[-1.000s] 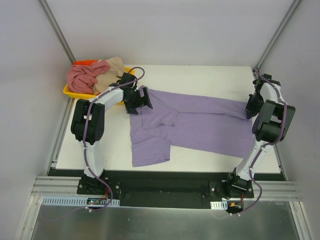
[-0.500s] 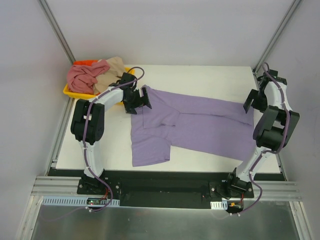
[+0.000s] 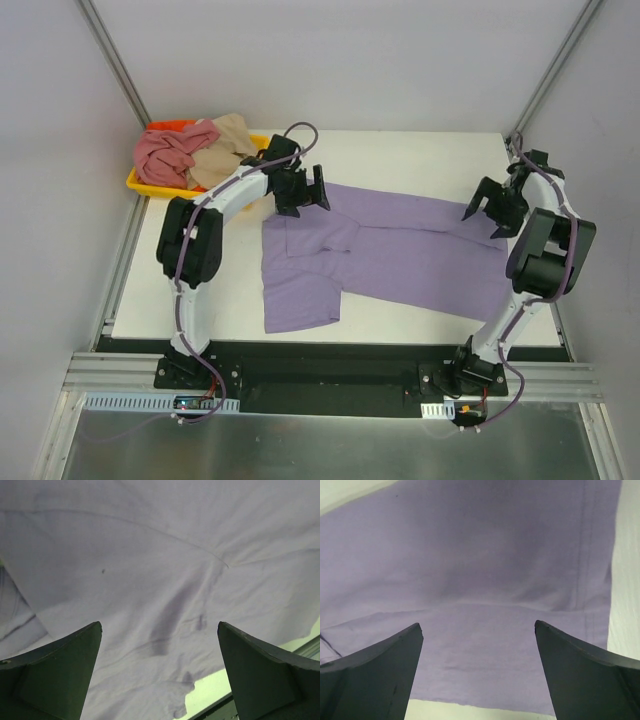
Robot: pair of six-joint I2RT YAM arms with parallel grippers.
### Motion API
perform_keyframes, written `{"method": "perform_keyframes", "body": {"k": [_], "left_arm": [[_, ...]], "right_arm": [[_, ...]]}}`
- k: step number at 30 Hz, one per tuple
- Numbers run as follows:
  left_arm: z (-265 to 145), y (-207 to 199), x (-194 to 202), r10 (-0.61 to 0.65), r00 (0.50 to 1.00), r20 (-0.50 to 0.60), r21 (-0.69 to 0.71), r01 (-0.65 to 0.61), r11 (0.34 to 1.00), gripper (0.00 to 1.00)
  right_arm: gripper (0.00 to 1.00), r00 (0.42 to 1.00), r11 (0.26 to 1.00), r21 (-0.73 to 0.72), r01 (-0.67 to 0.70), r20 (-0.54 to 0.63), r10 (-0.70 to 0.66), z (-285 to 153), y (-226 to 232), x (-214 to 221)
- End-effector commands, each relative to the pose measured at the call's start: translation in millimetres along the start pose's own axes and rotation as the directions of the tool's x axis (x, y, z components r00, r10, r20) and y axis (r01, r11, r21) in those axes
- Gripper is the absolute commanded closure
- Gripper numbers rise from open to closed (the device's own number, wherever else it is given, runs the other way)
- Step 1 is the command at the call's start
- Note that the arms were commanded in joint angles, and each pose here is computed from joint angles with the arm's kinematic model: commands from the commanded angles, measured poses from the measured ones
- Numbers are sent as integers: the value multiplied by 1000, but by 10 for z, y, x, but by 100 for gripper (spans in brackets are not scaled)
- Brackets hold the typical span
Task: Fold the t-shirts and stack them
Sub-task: Grap the side of the flattened tshirt closest away from the robot with both arms
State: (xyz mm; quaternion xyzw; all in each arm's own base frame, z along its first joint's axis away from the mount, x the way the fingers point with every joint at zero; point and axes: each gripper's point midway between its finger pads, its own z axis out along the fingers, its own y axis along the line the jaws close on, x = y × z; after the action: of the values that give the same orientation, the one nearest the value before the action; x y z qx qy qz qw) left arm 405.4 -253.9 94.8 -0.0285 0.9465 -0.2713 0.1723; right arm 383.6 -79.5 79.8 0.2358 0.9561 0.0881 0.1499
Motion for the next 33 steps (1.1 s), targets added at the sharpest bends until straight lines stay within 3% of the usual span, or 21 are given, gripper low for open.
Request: {"method": "perform_keyframes", "body": {"k": [1,6,11,16,21,23,26,30,33], "left_arm": [[304,222,19,-12,997,-79,-56,8,998,1],[487,737,-138,-64,993,-96,-266,36,963,1],[529,1016,-322,-131,988,-79,-334,98,938,1],[495,999,-600,-111,993,-32,-308,96,947,1],[264,576,-913,-66,998,20,-184,68,981,1],[49,295,-860,-22,1000,22,-128,24,991,1],[-343,-10,-641,90,994,61,-169,-79,983,1],[-716,-120,-128,130,990,63,-233,-112,966,1],[-888,52,412,69,997,31,-286,-58,956,1]], "right_arm": [[4,999,998,-51,42,-6,-43,187,97,-133],[4,997,998,-45,33,-68,-36,475,57,-187],[4,995,997,-57,41,-92,-47,659,109,-375],[4,996,994,-87,69,-47,-74,702,238,-688],[4,997,996,-41,77,-2,-77,395,305,-854],[4,991,987,92,130,26,-133,108,220,-775],[4,984,959,253,131,88,-157,-265,48,-566],[4,979,948,318,-25,201,-42,-741,-150,-141],[4,962,947,300,-114,272,29,-910,-254,277]]}}
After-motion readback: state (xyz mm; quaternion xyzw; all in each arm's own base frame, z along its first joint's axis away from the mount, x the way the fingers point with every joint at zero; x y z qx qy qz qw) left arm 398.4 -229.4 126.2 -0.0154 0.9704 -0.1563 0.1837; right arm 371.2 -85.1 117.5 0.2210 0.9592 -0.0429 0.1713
